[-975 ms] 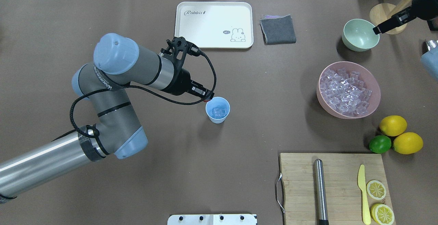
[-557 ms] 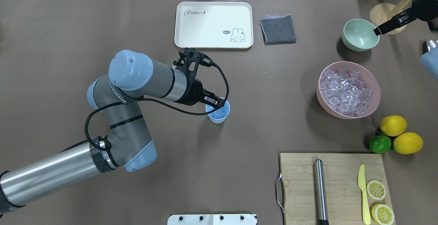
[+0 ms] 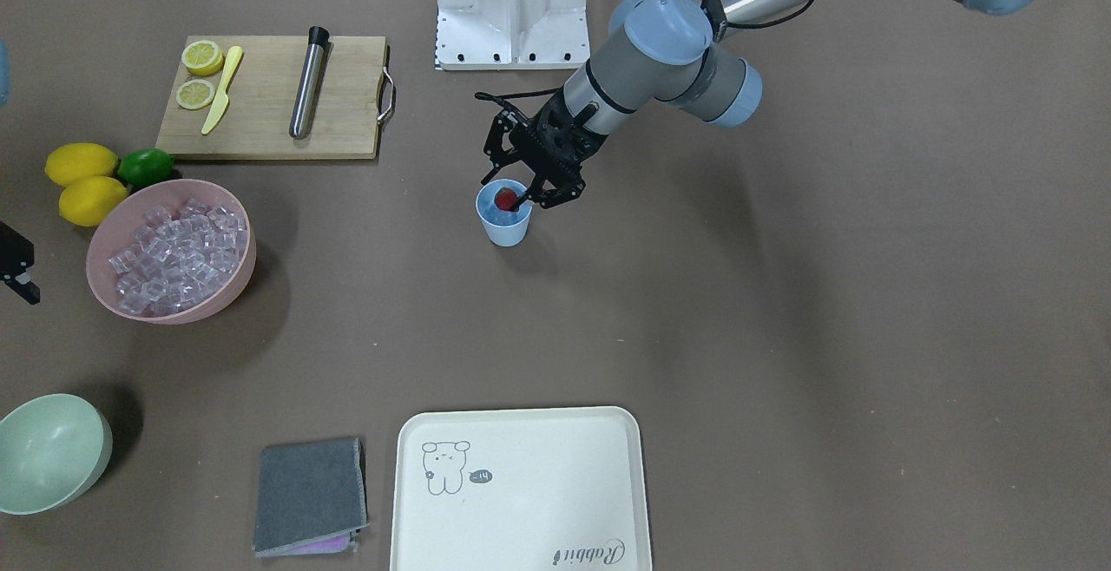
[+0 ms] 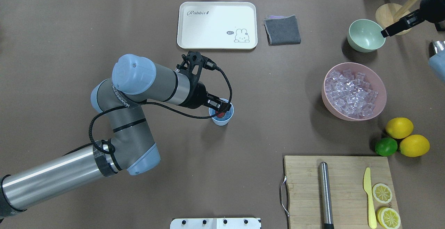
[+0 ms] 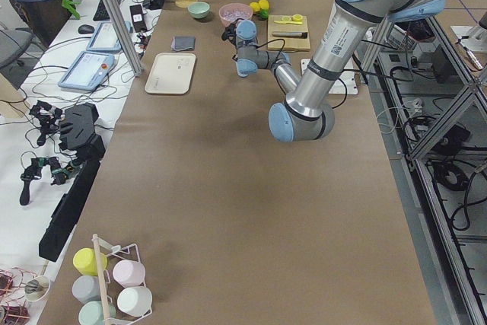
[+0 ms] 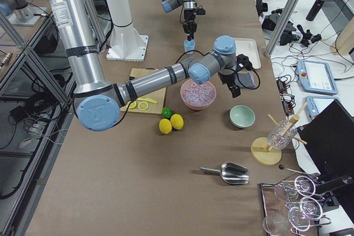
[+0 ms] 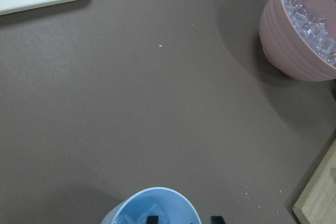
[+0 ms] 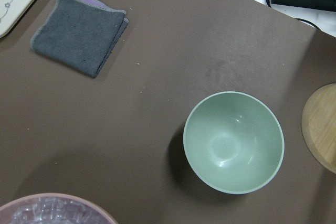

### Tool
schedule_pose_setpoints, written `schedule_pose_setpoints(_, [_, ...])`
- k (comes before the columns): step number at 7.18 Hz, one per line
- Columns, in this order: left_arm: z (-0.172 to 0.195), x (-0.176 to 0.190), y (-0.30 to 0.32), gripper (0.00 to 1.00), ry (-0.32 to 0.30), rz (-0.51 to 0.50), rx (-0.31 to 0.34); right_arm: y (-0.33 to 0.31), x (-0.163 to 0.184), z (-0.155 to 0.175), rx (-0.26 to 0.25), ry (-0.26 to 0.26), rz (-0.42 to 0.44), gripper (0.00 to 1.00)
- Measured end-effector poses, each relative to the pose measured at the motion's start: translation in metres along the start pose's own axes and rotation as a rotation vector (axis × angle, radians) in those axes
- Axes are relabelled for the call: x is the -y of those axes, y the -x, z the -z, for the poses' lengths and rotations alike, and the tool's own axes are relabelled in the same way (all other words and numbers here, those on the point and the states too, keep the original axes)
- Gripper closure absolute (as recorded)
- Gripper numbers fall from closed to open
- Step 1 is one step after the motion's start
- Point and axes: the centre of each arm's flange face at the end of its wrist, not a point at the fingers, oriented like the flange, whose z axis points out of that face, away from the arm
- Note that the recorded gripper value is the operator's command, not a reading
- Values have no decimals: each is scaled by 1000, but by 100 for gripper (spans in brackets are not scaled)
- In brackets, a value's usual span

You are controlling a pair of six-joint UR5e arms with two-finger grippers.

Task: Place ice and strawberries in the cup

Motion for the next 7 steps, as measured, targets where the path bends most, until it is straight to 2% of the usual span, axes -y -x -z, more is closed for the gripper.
schedule_pose_setpoints(4, [9, 10, 7, 3, -19, -1, 8, -5, -2, 4, 13, 3, -10, 0])
schedule_pose_setpoints(5, [25, 25, 21, 3, -26, 6, 16, -11, -5, 6, 23, 8, -22, 0])
schedule_pose_setpoints(7, [78, 65, 66, 3, 4, 33, 20, -28, -17, 8, 33, 30, -59, 0])
